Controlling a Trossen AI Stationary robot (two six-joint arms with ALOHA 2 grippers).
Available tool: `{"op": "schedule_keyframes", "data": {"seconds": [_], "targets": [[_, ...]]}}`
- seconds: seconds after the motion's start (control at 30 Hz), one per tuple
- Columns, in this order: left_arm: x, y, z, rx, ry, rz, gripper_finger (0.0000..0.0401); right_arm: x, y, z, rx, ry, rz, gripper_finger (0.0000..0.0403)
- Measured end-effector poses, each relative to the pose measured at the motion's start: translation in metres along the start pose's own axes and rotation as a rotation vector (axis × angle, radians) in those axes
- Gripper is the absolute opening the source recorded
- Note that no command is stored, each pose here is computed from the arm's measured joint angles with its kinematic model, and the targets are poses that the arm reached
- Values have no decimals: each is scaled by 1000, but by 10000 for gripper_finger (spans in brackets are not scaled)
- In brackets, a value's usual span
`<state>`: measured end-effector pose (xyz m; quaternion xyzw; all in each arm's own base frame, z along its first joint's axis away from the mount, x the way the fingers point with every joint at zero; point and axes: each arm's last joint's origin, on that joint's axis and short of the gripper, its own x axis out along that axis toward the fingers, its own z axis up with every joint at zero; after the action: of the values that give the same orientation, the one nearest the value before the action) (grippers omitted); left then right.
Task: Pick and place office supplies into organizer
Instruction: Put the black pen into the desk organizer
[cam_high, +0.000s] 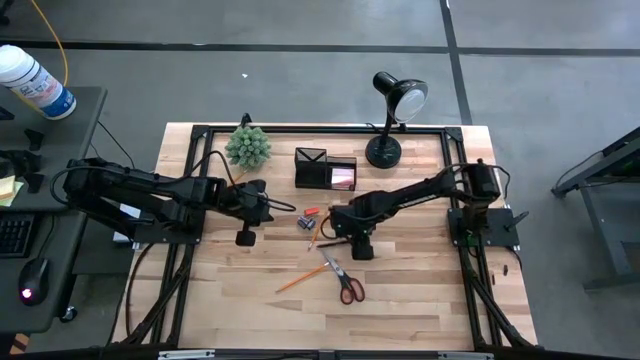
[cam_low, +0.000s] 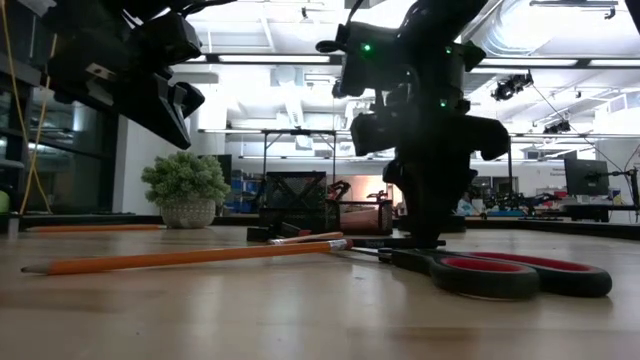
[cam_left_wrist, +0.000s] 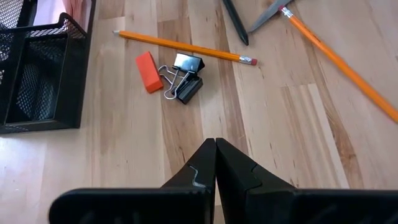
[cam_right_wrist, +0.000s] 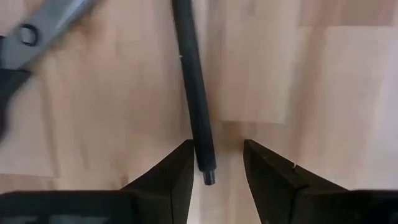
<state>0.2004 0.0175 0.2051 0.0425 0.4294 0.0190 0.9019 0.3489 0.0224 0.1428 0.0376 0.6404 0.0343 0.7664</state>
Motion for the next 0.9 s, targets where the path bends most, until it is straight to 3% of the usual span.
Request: {"op": "schedule_keyframes", "data": {"seconds": [0.33,0.73,0.9], "targets": [[0,1,0,5,4,36,1,4,8,0,-22,2,-2,131],[0,2,0,8,7,55,1,7,8,2,-13,-9,14,47],[0,2,0,8,7,55,1,7,8,3,-15,-9,19,50]]}}
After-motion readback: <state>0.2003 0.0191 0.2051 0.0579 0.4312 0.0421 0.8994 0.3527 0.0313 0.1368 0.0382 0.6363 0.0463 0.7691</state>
